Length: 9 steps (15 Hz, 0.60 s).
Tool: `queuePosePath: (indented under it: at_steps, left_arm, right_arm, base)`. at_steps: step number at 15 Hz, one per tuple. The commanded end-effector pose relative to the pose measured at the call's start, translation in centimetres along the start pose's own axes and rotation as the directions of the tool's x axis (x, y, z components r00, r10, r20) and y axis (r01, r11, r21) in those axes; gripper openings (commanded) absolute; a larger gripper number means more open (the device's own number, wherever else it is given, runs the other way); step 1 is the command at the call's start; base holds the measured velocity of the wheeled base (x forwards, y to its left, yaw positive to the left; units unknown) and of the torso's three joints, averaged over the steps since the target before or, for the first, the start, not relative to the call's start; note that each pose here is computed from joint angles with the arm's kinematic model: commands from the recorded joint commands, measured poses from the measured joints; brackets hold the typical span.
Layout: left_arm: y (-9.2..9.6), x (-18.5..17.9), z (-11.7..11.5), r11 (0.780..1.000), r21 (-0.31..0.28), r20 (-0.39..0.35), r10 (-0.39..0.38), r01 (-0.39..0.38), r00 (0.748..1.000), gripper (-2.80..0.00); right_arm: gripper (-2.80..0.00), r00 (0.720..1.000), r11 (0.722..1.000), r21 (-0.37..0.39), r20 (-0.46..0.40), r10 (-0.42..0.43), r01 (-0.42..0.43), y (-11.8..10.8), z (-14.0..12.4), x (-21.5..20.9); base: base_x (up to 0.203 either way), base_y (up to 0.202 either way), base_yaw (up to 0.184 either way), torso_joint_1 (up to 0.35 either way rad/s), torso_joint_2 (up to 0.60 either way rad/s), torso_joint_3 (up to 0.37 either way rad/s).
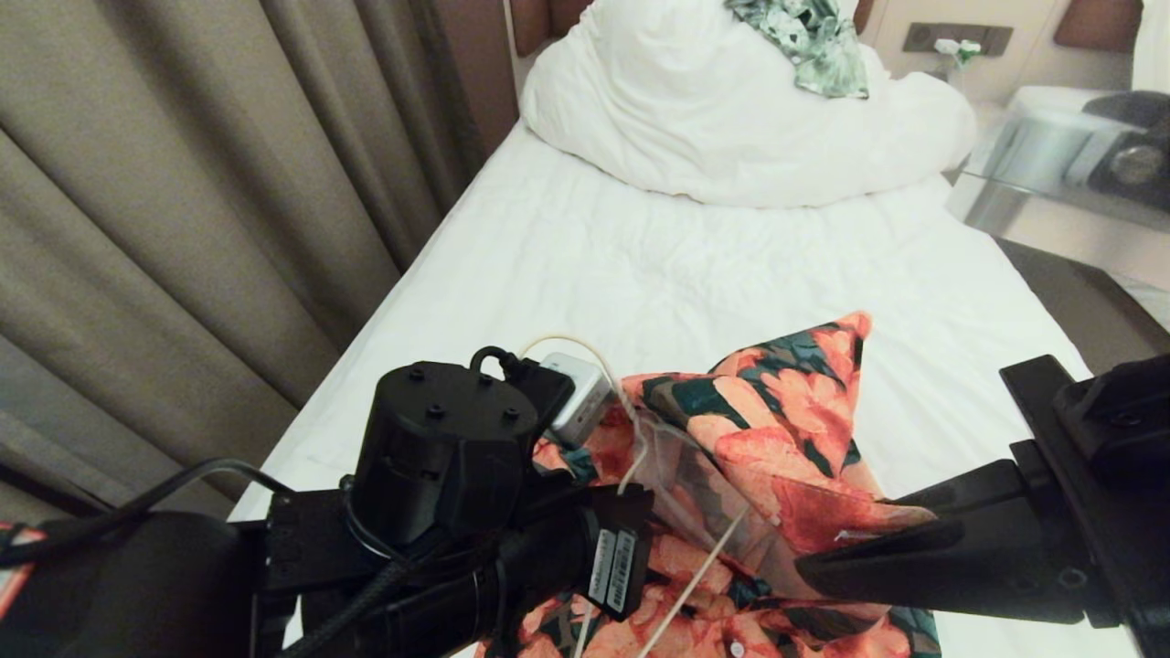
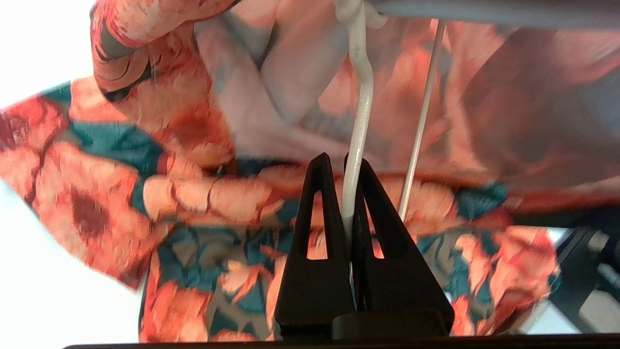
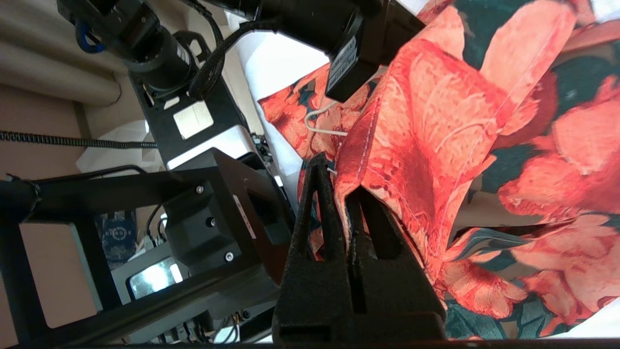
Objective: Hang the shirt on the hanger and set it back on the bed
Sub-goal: Hook one side of the shirt onto the hanger
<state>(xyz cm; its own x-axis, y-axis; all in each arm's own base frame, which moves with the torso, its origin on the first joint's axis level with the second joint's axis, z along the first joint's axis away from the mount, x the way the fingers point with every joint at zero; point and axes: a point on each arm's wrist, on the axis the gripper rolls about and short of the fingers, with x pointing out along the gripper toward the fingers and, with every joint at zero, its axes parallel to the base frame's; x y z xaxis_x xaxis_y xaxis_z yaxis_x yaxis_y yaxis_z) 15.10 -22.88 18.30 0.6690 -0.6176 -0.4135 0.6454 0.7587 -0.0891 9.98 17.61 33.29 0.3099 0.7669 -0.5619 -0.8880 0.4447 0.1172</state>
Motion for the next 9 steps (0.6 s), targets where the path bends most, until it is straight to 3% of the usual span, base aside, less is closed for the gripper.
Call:
queuePosePath:
  at_steps: [1, 3, 4, 9]
  left_arm:
    - [0.0, -0.1, 0.2, 1.000, -0.007, 0.023, -0.004, 0.004, 1.000, -2.80]
    - [-0.1, -0.2, 0.6, 1.000, -0.019, 0.071, -0.013, 0.015, 0.997, -2.80]
    - [-0.1, -0.3, 0.7, 1.000, -0.023, 0.089, -0.017, 0.019, 0.996, -2.80]
    - [0.0, -1.0, 1.3, 0.999, -0.034, 0.138, -0.023, 0.028, 0.990, -2.80]
  right_arm:
    - [-2.80, 1.000, 1.000, -0.007, -0.019, 0.008, -0.008, 0.1, -0.2, 0.3]
    - [-2.80, 1.000, 1.000, -0.011, -0.022, 0.006, -0.006, 0.1, -0.3, 0.4]
    - [0.00, 1.000, 1.000, -0.010, -0.022, 0.006, -0.006, 0.1, -0.3, 0.4]
    - [0.00, 1.000, 1.000, -0.001, -0.020, -0.003, 0.003, 0.1, -0.2, 0.5]
  base:
    - [0.000, 0.000, 0.000, 0.000, 0.00, 0.000]
    - [0.000, 0.000, 0.000, 0.000, 0.00, 0.000]
    - [0.000, 0.000, 0.000, 0.000, 0.00, 0.000]
    - [0.000, 0.000, 0.000, 0.000, 0.00, 0.000]
